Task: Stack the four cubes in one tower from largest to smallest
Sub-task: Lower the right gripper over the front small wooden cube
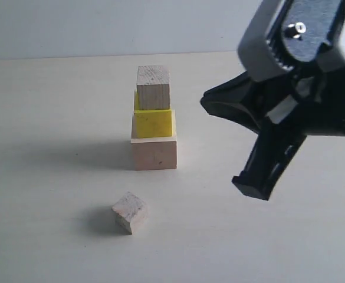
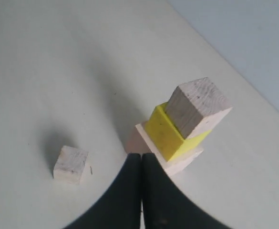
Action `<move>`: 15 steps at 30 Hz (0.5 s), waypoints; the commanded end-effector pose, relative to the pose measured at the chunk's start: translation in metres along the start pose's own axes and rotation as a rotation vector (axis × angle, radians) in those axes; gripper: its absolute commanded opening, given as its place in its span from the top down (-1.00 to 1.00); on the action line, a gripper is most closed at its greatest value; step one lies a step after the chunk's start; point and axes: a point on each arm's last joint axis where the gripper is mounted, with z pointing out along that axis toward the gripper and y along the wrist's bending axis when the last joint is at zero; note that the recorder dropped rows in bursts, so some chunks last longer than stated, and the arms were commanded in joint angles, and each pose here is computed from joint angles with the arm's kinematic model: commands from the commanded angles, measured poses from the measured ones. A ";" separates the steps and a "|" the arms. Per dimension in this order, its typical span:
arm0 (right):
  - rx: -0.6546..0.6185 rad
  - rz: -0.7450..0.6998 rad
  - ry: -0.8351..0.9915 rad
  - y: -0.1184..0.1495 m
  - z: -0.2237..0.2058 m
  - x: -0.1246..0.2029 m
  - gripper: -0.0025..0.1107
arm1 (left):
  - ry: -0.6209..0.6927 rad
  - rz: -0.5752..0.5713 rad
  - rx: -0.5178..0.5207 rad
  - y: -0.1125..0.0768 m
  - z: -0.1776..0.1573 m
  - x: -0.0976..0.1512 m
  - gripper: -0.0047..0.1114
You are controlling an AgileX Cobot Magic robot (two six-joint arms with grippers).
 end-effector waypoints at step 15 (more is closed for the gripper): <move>-0.254 0.003 0.299 0.050 0.101 0.027 0.96 | 0.009 -0.029 0.018 -0.001 0.000 0.002 0.92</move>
